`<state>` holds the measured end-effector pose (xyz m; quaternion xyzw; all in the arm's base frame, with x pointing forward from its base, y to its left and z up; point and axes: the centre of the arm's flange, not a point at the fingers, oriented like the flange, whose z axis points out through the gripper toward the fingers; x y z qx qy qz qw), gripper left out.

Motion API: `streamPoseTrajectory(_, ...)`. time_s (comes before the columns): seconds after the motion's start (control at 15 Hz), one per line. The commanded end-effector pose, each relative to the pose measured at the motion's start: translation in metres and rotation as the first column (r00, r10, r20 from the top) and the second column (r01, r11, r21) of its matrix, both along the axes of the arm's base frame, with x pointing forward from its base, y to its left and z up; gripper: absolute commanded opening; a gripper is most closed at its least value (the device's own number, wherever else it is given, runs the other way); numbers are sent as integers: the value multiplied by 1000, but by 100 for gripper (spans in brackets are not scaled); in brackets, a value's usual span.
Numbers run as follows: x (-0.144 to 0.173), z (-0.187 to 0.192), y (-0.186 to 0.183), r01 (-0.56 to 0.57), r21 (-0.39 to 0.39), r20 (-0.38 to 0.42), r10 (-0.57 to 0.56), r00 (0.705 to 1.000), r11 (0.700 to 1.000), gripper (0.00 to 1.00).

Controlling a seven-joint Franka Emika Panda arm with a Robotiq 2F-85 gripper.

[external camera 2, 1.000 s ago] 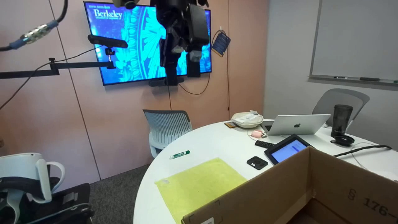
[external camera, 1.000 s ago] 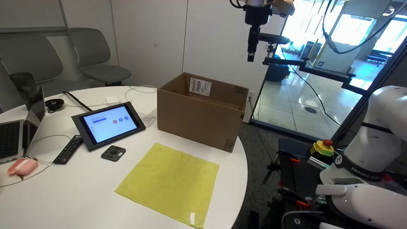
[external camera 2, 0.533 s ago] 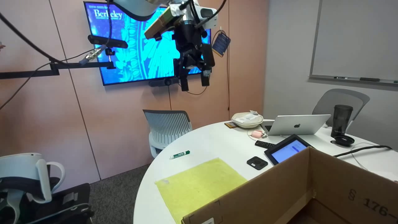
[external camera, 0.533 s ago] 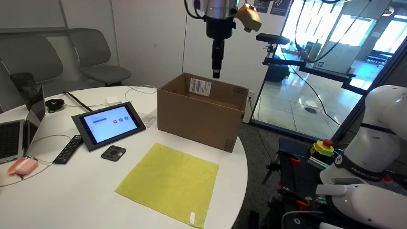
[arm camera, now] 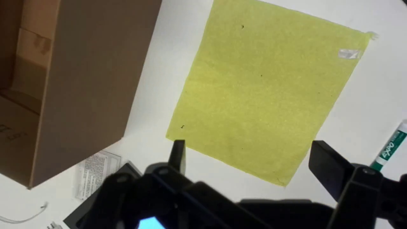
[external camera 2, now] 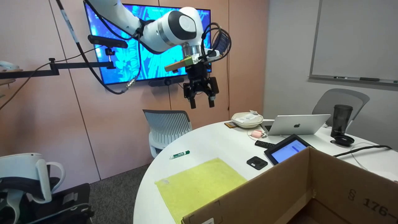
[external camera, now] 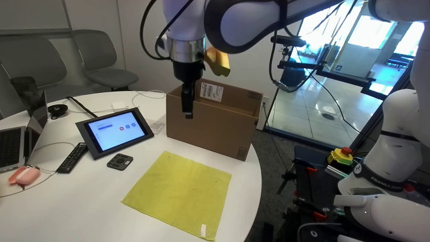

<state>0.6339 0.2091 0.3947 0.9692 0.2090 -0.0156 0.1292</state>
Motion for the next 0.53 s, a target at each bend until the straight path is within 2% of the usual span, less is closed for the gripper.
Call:
streamPoseTrajectory(0.0,22,-35,49,-44,-17,21,44,999,999,100)
streamPoseTrajectory(0.47,-5,-126,136,-95,2,27,95,995,995,100)
